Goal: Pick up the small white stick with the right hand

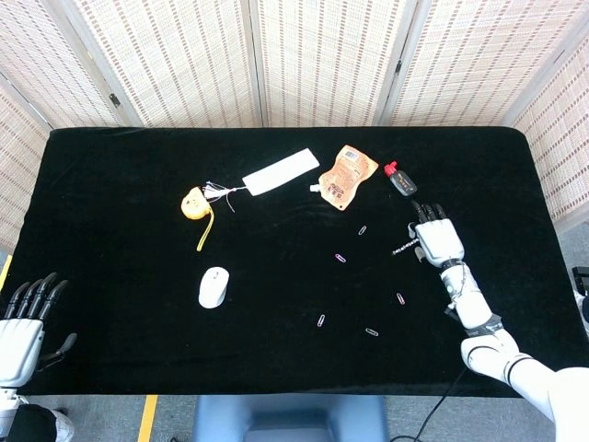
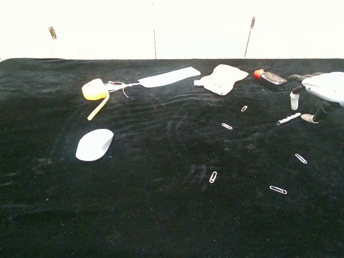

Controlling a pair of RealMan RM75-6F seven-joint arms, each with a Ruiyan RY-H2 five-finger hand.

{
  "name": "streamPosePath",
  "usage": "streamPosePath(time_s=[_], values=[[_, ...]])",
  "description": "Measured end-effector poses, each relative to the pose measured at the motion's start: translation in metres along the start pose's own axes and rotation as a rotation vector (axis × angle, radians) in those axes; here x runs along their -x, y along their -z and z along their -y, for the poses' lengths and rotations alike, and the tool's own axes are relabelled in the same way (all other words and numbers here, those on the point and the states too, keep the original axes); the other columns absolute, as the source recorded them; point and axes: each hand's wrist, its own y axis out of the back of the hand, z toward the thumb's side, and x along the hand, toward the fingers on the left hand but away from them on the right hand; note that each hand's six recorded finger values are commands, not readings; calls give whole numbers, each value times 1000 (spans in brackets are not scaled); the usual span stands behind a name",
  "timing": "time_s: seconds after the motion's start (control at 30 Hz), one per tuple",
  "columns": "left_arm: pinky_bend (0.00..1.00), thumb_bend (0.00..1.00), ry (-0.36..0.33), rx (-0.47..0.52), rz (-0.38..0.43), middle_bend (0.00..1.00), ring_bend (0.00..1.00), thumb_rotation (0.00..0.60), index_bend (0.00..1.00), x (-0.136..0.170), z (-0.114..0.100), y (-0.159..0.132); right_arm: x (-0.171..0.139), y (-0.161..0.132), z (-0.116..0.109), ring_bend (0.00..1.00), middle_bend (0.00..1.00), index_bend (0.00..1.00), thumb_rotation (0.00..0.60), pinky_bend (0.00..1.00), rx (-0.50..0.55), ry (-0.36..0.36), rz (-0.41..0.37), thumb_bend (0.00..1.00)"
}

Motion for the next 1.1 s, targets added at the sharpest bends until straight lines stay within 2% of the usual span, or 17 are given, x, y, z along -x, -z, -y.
streamPosePath(time_s=[0.63, 1.1], values=[[0, 366, -11, 14, 6, 0, 0, 600, 0, 4, -5, 2, 11, 0, 10, 0, 0, 428, 600, 0, -31, -23, 31, 408], [0, 366, -21, 20, 8, 0, 0, 600, 0, 5, -8, 3, 13, -3, 14, 0, 0, 508, 600, 0, -9, -42, 22, 412]])
